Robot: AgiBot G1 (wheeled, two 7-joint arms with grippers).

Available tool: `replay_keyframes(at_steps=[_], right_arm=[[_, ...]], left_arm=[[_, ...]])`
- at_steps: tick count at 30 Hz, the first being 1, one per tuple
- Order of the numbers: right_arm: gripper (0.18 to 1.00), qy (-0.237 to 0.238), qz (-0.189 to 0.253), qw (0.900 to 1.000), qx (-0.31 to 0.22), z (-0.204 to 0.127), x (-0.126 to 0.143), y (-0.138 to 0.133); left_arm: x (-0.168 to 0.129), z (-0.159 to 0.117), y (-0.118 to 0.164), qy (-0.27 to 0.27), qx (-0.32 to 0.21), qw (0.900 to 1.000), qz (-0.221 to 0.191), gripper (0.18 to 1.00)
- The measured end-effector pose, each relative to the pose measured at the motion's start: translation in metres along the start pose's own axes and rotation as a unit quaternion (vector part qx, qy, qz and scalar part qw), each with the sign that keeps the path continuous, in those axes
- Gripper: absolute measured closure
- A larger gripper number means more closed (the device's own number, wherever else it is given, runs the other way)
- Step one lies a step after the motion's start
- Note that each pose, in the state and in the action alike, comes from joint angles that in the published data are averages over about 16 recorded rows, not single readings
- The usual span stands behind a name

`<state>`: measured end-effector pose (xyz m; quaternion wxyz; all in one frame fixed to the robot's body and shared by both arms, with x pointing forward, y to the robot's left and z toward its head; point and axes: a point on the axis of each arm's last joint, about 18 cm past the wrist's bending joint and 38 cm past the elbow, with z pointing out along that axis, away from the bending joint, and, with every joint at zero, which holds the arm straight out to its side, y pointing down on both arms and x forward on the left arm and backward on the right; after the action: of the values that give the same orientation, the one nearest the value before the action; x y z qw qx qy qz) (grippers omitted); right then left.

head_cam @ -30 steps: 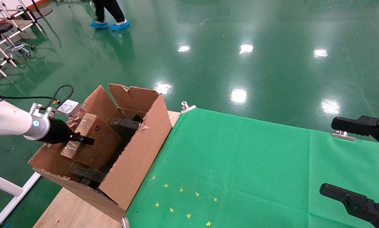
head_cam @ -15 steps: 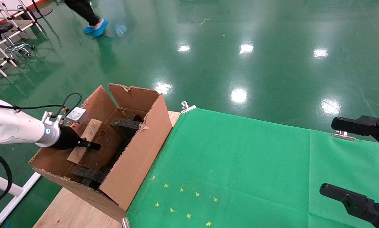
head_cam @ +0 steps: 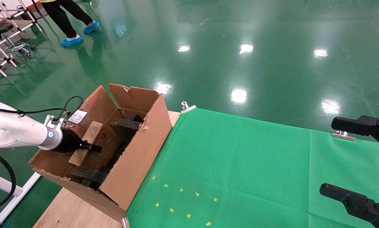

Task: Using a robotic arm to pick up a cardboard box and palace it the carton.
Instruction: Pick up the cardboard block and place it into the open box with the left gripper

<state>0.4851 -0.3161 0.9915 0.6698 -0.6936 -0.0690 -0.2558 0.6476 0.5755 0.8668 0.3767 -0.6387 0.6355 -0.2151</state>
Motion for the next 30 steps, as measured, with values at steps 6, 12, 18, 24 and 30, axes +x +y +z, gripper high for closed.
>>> replay_keyframes(at_steps=[6,12,18,24,30], right_arm=[[0.178,0.000,0.000,1.000,0.000,0.000,0.000,0.000],[0.178,0.000,0.000,1.000,0.000,0.000,0.000,0.000],[0.178,0.000,0.000,1.000,0.000,0.000,0.000,0.000],[0.178,0.000,0.000,1.000,0.000,0.000,0.000,0.000],[0.178,0.000,0.000,1.000,0.000,0.000,0.000,0.000]], left_arm=[[0.000,0.001,0.001,-0.001,0.000,1.0000,-0.001,0.888],[-0.001,-0.001,0.000,-0.002,0.000,1.0000,-0.001,0.851],[-0.004,-0.003,-0.002,-0.003,0.002,1.0000,-0.001,0.776],[-0.007,-0.008,-0.007,-0.003,0.007,1.0000,-0.001,0.668],[-0.011,-0.018,-0.019,0.002,0.022,0.9997,-0.006,0.535]])
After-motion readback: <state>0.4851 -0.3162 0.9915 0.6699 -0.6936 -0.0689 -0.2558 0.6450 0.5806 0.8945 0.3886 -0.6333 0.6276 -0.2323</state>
